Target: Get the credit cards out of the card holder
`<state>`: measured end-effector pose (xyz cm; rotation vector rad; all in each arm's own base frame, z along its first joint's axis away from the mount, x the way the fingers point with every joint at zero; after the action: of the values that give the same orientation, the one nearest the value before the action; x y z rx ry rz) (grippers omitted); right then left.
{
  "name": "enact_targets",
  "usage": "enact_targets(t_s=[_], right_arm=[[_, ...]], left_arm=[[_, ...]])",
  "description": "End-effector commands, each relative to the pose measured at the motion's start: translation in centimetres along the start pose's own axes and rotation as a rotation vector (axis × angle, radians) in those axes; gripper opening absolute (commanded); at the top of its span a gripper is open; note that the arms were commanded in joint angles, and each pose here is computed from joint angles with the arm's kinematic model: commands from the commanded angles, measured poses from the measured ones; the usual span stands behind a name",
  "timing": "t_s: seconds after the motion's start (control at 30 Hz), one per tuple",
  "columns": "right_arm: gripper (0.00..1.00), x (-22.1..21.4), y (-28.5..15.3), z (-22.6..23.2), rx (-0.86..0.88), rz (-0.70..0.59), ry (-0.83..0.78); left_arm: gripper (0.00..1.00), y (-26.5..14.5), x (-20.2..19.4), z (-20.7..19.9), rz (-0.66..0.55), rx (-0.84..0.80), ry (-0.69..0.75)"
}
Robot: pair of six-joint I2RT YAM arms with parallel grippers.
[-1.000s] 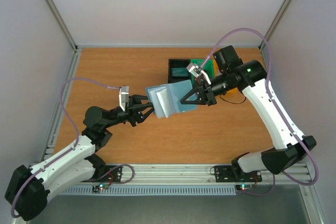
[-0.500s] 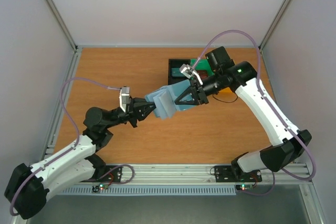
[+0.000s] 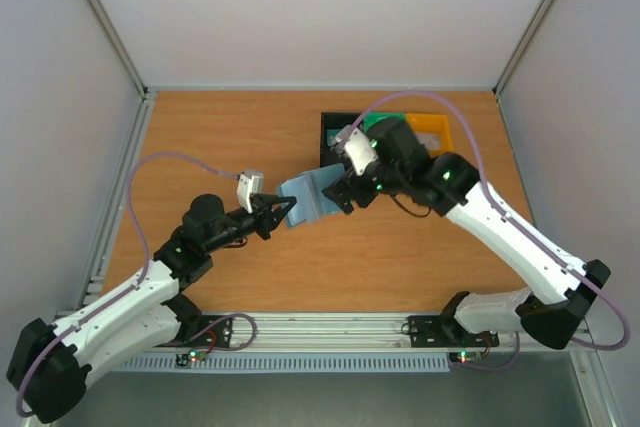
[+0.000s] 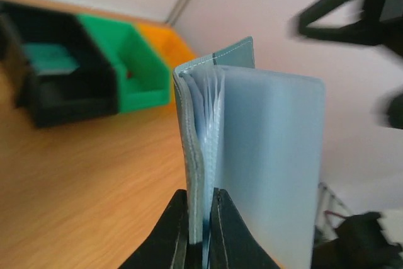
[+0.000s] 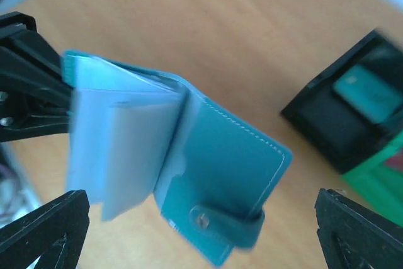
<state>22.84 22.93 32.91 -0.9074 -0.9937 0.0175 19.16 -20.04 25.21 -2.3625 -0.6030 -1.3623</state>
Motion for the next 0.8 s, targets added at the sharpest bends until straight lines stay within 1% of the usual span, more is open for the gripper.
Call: enact_targets(t_s=[0.0,0.03,0.07,0.1,0.17,0.2,0.27,0.4,0.5,0.6,0.67,0.77], right_arm=[[0.99,1.7,-2.5,0.7,-0.537,-0.160,-0.147],[0.98,1.7,-2.3,2.0,-0.516,-0.163,-0.176],[0.99,1.5,-1.9,3.2,-0.446,-0.149,-0.175],[0.98,1.1,-0.8,4.4,-0.342,-0.120,-0.149],[0.98,-0.2,2.0,6.1,-0.190,-0.028,-0.106],[0.97,-0.9,3.3,6.3,-0.162,0.017,-0.086],[0.97,-1.9,5.6,6.7,-0.122,0.060,-0.049],[0.97,-2.5,8.5,6.1,-0.116,0.077,0.003],[0.94,-2.5,9.9,5.0,-0.102,0.080,0.073],[0.87,-2.9,10.8,5.1,-0.030,0.089,0.115],[0.78,-3.2,11.4,5.1,-0.020,0.089,0.119],[0.57,-3.4,11.8,4.8,-0.020,0.101,0.127]], left_arm=[[0.00,0.0,-0.7,2.2,0.054,0.177,0.033],[0.00,0.0,-0.8,2.3,0.058,0.177,0.028],[0.00,0.1,-0.9,2.2,0.057,0.170,0.021],[0.00,0.2,-0.9,2.2,0.053,0.163,0.009],[0.00,0.3,-0.8,2.0,0.039,0.144,-0.018],[0.00,0.3,-0.7,1.9,0.033,0.135,-0.035],[0.00,0.3,-0.7,1.8,0.025,0.121,-0.066],[0.00,0.3,-0.9,1.4,0.021,0.079,-0.129],[0.00,0.2,-0.8,0.9,0.008,0.037,-0.153],[0.00,0.2,-0.6,0.5,-0.006,0.002,-0.172],[0.00,0.3,-0.4,0.3,-0.016,-0.023,-0.179],[0.00,0.4,0.0,-0.3,-0.029,-0.071,-0.193]])
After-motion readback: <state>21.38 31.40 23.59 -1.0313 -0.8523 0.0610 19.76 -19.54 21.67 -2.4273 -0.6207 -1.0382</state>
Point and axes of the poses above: each gripper's point midway between its finger pads, its own y axis out along the fingers, its own z axis along the line the jaws close on, x = y × z, the point moved 5 cm from there along -y, back along the fingers, and after that the axes turned 6 degrees about y, right-handed, at the moved point
